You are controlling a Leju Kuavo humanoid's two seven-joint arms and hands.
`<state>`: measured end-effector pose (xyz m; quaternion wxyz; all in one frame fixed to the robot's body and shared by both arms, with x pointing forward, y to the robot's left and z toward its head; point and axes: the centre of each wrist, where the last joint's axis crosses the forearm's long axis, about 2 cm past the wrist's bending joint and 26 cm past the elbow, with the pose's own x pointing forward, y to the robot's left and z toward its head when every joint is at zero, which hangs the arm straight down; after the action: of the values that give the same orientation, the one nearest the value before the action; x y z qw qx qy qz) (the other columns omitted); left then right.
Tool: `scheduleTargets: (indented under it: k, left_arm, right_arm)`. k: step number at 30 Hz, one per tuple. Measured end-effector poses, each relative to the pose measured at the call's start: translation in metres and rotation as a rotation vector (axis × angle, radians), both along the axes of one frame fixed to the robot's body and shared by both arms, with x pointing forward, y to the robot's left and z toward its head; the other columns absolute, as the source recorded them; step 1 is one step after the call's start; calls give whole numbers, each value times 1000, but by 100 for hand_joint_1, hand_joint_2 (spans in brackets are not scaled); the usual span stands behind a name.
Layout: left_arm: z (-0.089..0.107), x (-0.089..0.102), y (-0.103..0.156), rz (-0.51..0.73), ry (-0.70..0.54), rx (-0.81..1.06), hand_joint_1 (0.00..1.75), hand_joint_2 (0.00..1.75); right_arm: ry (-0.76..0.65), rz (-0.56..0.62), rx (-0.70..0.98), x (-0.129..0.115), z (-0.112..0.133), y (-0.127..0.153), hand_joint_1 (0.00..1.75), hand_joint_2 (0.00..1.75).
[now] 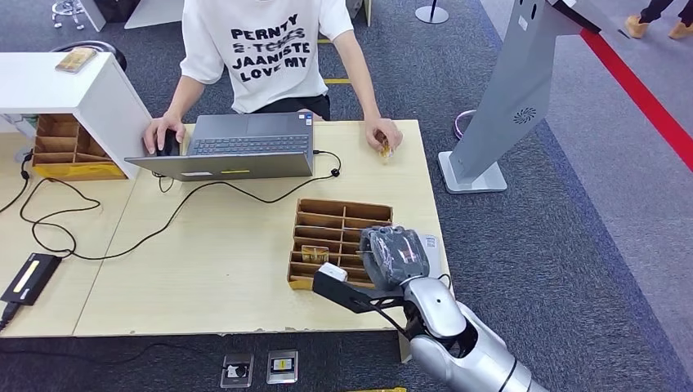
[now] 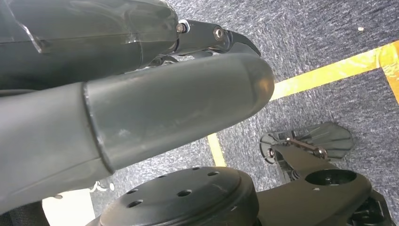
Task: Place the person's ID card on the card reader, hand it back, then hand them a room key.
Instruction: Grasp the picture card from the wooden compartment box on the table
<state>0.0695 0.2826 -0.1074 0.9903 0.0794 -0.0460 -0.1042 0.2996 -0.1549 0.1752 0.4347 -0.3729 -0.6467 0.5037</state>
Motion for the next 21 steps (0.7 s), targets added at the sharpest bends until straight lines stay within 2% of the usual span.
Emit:
scheduleTargets:
  k: [10, 21]
  left_arm:
    - [0, 0, 0, -7, -3, 0, 0, 0]
    - [0, 0, 0, -13, -5, 2, 0, 0]
  right_arm:
    - [-144, -36, 74, -4, 35, -10, 175, 175]
    - [-369, -60, 175, -17, 84, -25, 175, 175]
